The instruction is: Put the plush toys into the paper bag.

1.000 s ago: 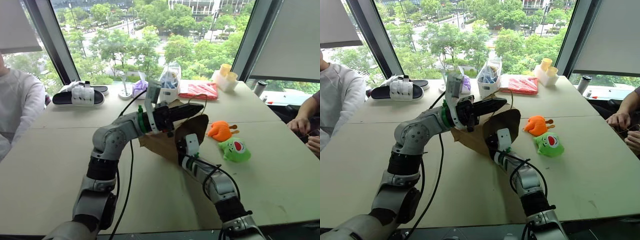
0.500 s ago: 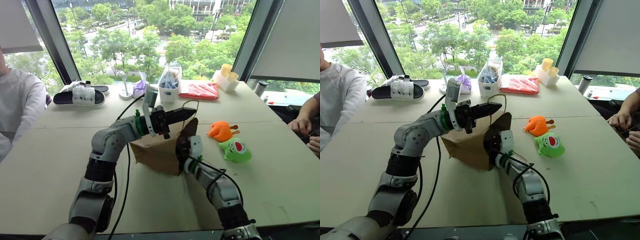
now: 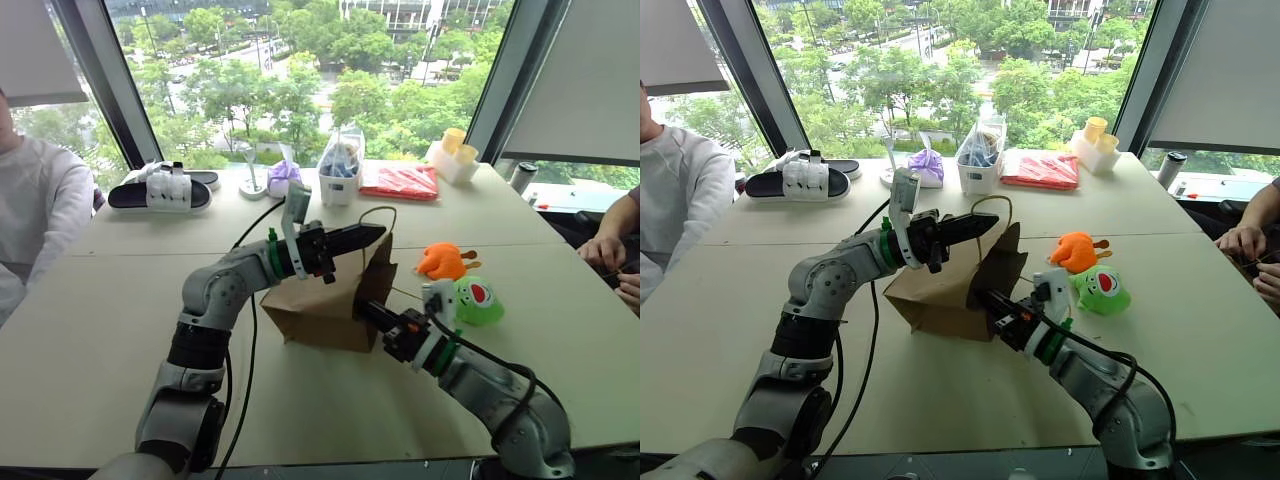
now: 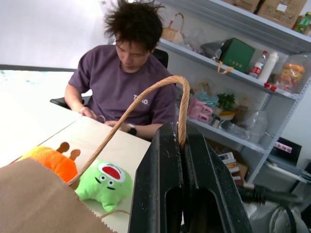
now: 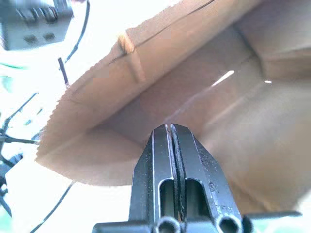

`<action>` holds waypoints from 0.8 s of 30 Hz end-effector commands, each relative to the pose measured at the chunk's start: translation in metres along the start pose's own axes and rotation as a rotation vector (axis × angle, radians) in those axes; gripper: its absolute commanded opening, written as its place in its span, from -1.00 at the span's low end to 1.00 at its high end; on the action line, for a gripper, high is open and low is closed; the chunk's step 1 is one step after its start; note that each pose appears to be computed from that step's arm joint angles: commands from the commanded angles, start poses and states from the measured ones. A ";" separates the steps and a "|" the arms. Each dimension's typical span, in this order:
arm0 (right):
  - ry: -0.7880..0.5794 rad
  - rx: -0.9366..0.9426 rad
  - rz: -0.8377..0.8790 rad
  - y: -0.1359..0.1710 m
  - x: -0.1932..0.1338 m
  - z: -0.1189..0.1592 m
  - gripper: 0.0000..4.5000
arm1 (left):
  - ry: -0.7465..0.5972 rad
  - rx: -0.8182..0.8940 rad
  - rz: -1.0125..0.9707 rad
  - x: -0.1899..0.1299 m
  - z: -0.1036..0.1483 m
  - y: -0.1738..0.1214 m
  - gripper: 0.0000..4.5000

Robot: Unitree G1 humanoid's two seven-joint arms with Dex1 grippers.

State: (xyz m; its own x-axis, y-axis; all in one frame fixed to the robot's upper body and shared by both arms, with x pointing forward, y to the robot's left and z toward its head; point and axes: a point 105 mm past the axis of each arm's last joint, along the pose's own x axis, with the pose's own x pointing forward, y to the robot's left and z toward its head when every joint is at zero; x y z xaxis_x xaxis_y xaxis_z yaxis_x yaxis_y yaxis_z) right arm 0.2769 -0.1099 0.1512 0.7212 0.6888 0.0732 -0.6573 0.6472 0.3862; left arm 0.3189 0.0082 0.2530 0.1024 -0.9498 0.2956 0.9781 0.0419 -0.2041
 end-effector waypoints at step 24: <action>0.146 -0.460 -0.882 -0.163 -0.064 0.070 0.99 | 0.014 0.065 -0.066 0.008 -0.002 -0.016 -1.00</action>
State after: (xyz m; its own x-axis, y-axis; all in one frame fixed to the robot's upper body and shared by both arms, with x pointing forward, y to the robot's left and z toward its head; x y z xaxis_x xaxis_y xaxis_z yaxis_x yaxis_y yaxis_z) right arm 0.3547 -0.2820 0.1602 0.9899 -0.0696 -0.1236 0.0538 0.9904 -0.1274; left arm 0.3087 0.0005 0.2431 0.0561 -0.9635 0.2617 0.9831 0.0076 -0.1828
